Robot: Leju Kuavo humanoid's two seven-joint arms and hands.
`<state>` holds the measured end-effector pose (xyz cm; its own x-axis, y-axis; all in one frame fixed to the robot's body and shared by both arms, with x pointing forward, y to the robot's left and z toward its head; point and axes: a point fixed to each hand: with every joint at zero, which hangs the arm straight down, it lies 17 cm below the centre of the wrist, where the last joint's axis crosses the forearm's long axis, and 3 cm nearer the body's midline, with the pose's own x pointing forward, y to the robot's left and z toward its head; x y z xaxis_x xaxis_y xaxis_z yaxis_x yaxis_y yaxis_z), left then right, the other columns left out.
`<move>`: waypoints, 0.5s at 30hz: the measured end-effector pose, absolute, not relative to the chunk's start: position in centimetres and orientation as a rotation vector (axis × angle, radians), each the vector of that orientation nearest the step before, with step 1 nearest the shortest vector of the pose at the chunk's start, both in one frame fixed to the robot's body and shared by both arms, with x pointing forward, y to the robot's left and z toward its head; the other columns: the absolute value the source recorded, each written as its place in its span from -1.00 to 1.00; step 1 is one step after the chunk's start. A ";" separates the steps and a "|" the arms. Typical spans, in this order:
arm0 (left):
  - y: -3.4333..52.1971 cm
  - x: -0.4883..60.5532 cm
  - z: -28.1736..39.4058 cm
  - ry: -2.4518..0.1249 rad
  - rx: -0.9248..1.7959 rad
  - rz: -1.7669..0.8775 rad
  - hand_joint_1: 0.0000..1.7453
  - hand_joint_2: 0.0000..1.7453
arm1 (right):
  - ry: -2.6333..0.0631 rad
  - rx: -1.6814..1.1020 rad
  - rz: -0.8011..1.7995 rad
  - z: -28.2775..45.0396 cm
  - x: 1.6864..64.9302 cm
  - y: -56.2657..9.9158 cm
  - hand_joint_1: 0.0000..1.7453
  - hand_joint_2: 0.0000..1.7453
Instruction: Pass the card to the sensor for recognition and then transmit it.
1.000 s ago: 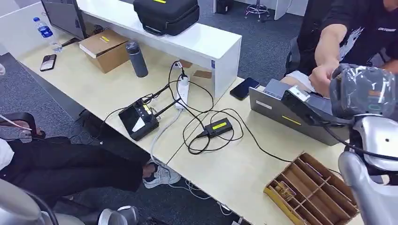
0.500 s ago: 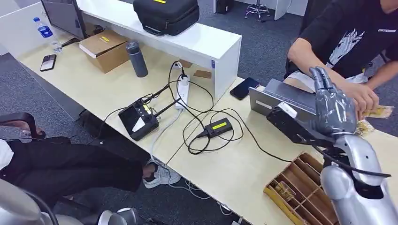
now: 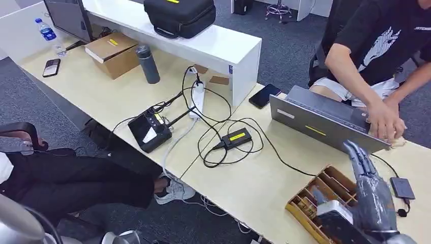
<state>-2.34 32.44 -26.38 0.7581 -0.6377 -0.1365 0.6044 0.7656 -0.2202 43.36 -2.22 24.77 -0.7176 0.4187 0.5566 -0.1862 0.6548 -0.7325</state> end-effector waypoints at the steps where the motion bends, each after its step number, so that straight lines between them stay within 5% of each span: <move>1: 32.4 -2.4 -26.4 0.208 -0.168 -0.673 -1.00 1.00 | -2.133 -0.148 1.025 24.0 42.6 -3.1 -1.00 1.00; 15: 32.5 -3.0 -26.4 0.205 -0.168 -0.611 -1.00 1.00 | -2.017 -0.392 1.051 16.0 37.7 -10.0 -1.00 1.00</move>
